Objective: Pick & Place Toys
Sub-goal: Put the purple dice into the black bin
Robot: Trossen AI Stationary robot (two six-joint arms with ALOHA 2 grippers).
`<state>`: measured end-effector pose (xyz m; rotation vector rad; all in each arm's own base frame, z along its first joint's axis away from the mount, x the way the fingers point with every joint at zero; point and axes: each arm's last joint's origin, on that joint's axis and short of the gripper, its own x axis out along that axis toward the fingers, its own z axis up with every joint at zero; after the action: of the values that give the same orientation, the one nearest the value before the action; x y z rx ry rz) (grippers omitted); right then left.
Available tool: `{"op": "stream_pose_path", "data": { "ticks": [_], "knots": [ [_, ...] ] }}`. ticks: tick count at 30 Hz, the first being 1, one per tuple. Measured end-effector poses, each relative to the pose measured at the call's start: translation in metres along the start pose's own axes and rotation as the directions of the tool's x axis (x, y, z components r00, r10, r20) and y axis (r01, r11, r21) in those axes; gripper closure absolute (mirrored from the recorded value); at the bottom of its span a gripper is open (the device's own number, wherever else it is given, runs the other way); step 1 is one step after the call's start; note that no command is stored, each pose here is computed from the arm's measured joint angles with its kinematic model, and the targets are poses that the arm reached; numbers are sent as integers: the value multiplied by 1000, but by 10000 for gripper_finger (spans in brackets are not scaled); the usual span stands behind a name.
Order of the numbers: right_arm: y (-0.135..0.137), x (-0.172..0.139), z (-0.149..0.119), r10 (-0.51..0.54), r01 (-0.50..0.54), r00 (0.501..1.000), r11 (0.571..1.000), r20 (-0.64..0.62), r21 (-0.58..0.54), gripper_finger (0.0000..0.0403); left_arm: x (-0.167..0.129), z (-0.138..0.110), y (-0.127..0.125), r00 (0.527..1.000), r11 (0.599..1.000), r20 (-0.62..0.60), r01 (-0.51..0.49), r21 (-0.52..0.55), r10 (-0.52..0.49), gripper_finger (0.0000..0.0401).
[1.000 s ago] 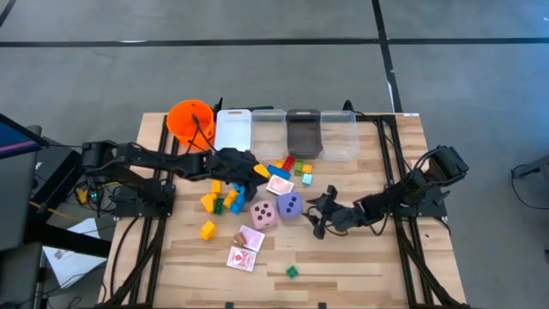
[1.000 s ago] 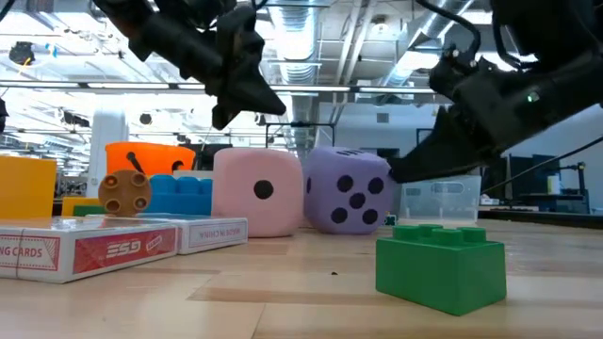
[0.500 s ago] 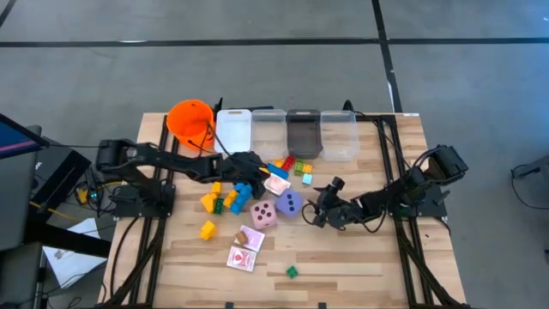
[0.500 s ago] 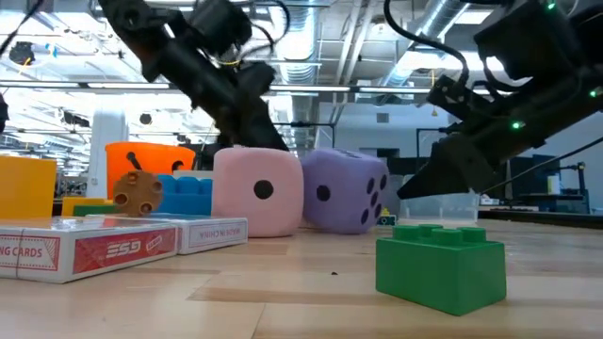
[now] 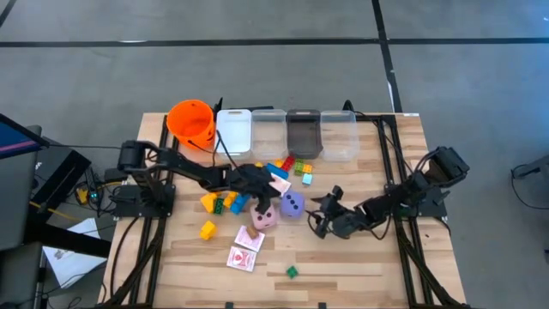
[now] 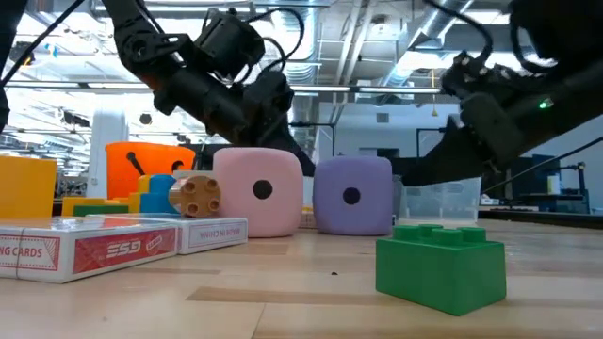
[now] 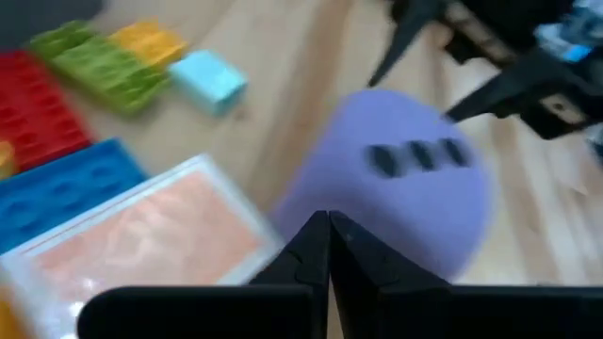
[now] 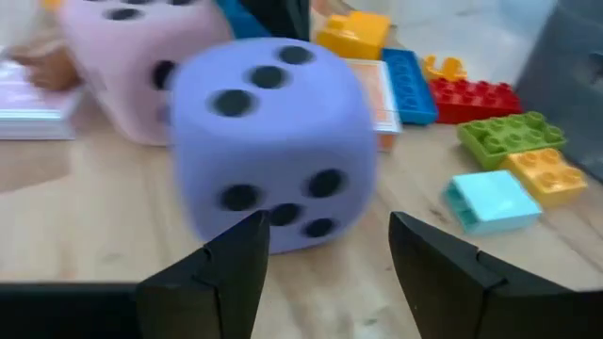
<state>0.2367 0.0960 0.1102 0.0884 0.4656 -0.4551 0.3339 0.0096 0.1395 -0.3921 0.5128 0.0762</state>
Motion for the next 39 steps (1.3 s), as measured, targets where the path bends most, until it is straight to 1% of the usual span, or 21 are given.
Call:
{"op": "stream_pose_path", "data": {
  "ticks": [2,5,9,12,14,17,19,21,24,27,29,30,31,36,39],
  "knots": [
    [2,-1,1,12,-12,1000,1000,13,-5,191,0,1,-5,999,1000,21,24,12,-24,401],
    [2,-1,1,21,-21,1000,1000,7,-15,191,0,2,-6,999,999,31,26,28,-27,401],
    [2,-1,2,27,-27,1000,1000,11,-10,191,0,4,-4,999,990,43,11,137,-17,401],
    [4,0,6,42,-43,998,999,46,29,191,0,5,0,999,982,49,-2,191,-8,401],
    [5,0,8,53,-56,997,997,57,44,191,-1,6,2,999,982,52,-10,190,0,401],
    [8,-1,7,117,-118,993,992,30,38,191,-1,8,6,998,982,58,-25,186,14,401],
    [9,-2,8,134,-136,990,988,34,69,188,-1,8,8,998,983,60,-30,183,20,401],
    [10,-3,8,148,-151,988,986,38,73,175,-1,9,10,998,983,62,-35,181,24,401],
    [14,-7,6,180,-182,983,983,29,39,137,-1,10,11,998,983,63,-39,178,28,401],
    [16,-9,4,195,-195,981,980,24,23,80,-1,10,11,998,983,65,-38,179,27,401],
    [17,-10,4,195,-195,981,980,24,22,35,-1,10,11,997,983,72,-36,179,24,401],
    [17,-9,4,193,-194,981,981,25,22,20,-1,11,11,997,983,77,-35,179,22,401],
    [16,-9,4,192,-192,981,981,25,23,12,-1,11,11,997,983,80,-34,180,20,401],
    [12,-5,7,170,-171,985,985,26,18,33,-2,13,10,995,983,96,-30,181,13,401],
    [8,-1,7,148,-149,989,989,19,19,27,-2,13,9,995,983,95,-28,181,11,401]
  ]
}}
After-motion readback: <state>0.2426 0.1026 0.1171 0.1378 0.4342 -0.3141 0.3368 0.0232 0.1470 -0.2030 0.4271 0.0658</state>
